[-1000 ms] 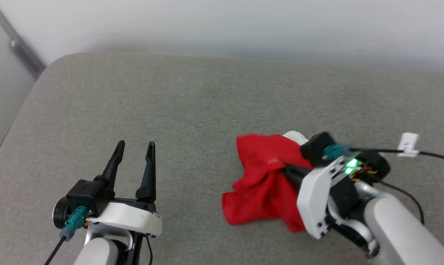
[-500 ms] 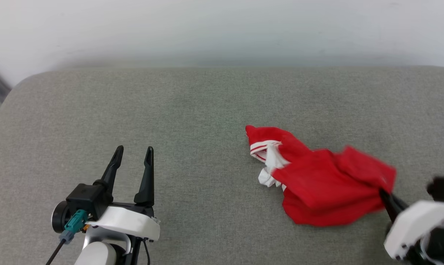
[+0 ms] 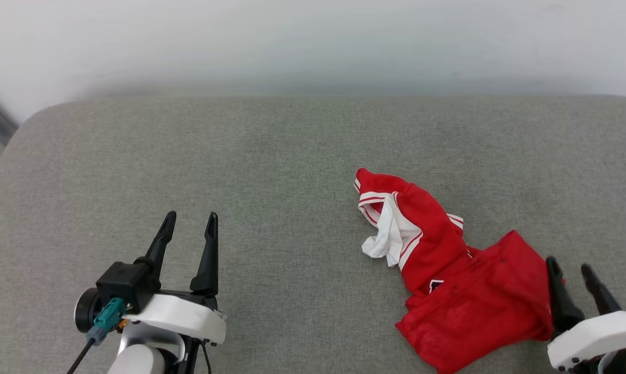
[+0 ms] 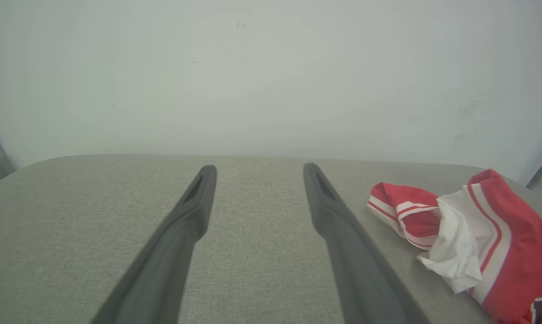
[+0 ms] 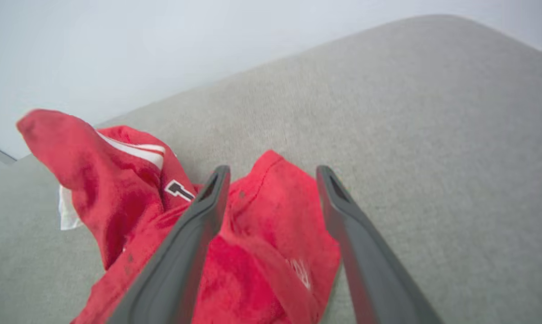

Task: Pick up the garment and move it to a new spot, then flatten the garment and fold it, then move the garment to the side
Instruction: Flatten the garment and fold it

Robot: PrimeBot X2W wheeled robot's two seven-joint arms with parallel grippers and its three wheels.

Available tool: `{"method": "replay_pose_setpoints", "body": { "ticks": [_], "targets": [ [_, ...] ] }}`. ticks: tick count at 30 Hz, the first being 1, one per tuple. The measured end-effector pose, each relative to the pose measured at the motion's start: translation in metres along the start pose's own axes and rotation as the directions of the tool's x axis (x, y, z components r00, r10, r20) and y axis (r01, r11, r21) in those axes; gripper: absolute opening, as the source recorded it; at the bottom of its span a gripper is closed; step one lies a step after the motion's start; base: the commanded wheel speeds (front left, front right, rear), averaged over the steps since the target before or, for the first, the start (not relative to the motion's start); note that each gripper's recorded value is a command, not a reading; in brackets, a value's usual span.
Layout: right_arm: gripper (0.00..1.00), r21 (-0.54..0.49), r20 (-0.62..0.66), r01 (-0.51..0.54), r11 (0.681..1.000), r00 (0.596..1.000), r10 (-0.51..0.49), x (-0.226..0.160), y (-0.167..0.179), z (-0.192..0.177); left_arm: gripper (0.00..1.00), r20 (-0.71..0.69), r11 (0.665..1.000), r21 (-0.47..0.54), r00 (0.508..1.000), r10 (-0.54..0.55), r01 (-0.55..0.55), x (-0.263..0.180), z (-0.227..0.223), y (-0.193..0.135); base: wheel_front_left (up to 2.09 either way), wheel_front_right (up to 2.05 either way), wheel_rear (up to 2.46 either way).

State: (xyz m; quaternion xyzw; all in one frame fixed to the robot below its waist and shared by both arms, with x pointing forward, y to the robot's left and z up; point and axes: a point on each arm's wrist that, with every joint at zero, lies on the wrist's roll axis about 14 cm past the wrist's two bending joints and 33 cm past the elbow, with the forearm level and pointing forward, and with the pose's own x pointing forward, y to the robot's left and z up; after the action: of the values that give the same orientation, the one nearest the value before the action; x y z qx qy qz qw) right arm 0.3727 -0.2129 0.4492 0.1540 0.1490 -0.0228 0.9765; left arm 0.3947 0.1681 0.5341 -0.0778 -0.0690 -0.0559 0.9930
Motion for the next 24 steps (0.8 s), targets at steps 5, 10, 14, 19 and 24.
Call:
{"method": "replay_pose_setpoints", "body": {
  "ticks": [5,10,14,19,24],
  "targets": [
    [1.0,-0.039,0.175,-0.042,0.998,0.983,0.048,-0.003,0.016,0.035,1.0,0.004,1.0,-0.002,1.0,0.017,-0.017,-0.007,0.003,0.004,0.0,0.0,0.0],
    [1.0,-0.077,0.16,-0.079,0.994,0.983,0.091,-0.005,0.032,0.04,1.0,0.01,1.0,-0.002,1.0,0.024,-0.024,-0.014,0.006,0.004,0.0,0.0,0.0],
    [1.0,-0.141,0.01,-0.135,0.981,0.99,0.137,-0.004,0.048,0.023,1.0,0.01,1.0,-0.003,1.0,0.026,-0.026,-0.016,0.006,0.004,0.0,0.0,0.0],
    [1.0,-0.243,-0.282,-0.254,0.936,0.942,0.182,-0.011,0.065,-0.016,1.0,0.001,1.0,-0.004,1.0,0.028,-0.028,-0.016,0.005,0.005,0.0,0.0,0.0],
    [1.0,-0.242,-0.502,-0.386,0.89,0.835,0.226,-0.029,0.087,-0.055,1.0,-0.014,1.0,-0.006,1.0,0.028,-0.029,-0.016,0.0,0.005,0.0,0.0,0.0]
  ]
}}
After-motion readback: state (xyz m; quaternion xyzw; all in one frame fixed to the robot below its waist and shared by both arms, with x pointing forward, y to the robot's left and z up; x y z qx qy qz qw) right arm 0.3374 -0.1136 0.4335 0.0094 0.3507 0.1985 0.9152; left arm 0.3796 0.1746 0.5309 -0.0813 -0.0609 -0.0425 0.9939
